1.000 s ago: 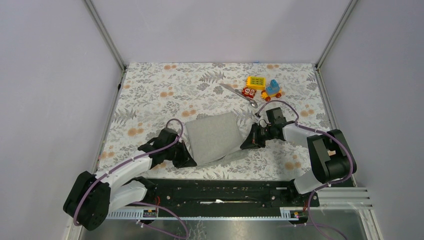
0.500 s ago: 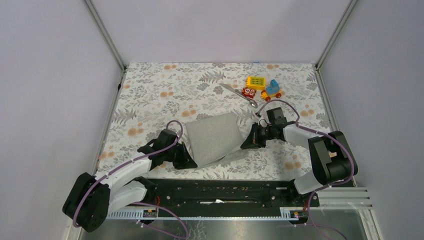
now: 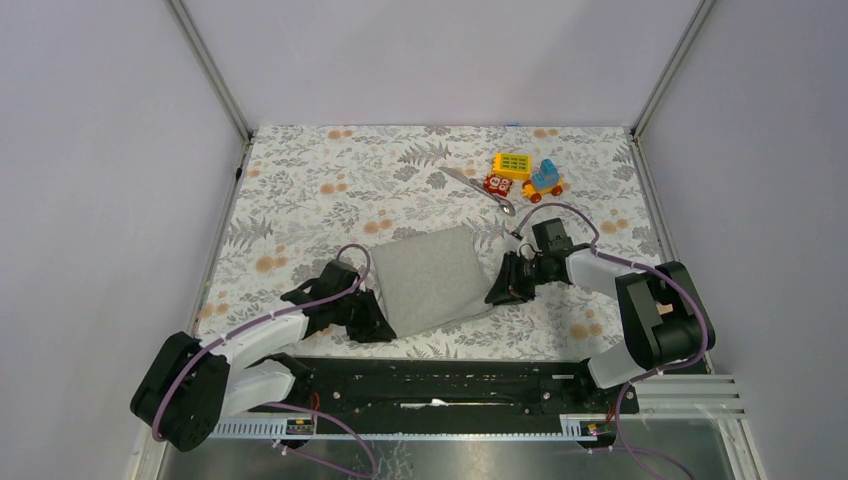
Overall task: Fold the napkin into a case and place the utensils inside
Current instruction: Fold the square-folded napkin at the center of the board, then smooth out the square-folded napkin at the center of the board.
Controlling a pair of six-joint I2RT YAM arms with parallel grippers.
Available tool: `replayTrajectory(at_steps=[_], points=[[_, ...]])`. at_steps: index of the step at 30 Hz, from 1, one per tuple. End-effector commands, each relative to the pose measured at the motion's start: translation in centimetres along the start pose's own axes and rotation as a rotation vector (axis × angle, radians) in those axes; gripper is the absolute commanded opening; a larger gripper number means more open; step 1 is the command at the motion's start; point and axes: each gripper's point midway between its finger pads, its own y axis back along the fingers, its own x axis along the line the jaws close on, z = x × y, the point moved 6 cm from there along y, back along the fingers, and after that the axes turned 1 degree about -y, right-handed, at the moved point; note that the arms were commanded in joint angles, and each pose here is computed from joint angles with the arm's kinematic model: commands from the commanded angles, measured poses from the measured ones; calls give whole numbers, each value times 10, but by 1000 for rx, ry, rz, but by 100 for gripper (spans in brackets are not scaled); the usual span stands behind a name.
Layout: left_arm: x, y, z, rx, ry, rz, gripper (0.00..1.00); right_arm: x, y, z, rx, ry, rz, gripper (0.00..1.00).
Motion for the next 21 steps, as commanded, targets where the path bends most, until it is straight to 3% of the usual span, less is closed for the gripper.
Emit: replayTrajectory(at_steps=[1, 4, 8, 10, 14, 16, 21], points=[[-14, 14, 0, -2, -45, -21, 32, -10, 14, -1, -16, 72, -175, 34], [-25, 32, -2, -17, -72, -35, 42, 2, 28, -2, -68, 110, -204, 42], [-42, 50, 3, -57, -112, -59, 42, 37, 38, 1, -120, 207, -228, 55], [-56, 46, 11, -63, -119, -121, 37, 57, 26, 3, -102, 215, -99, 61], [-65, 19, 29, -42, -100, -166, 24, 68, -7, 10, -18, 156, 125, 61], [-58, 4, 35, -41, -89, -136, 19, 57, -19, 12, -7, 146, 111, 60], [-20, -20, 22, -22, -19, -85, 18, 16, -27, 4, -46, 138, -62, 62]])
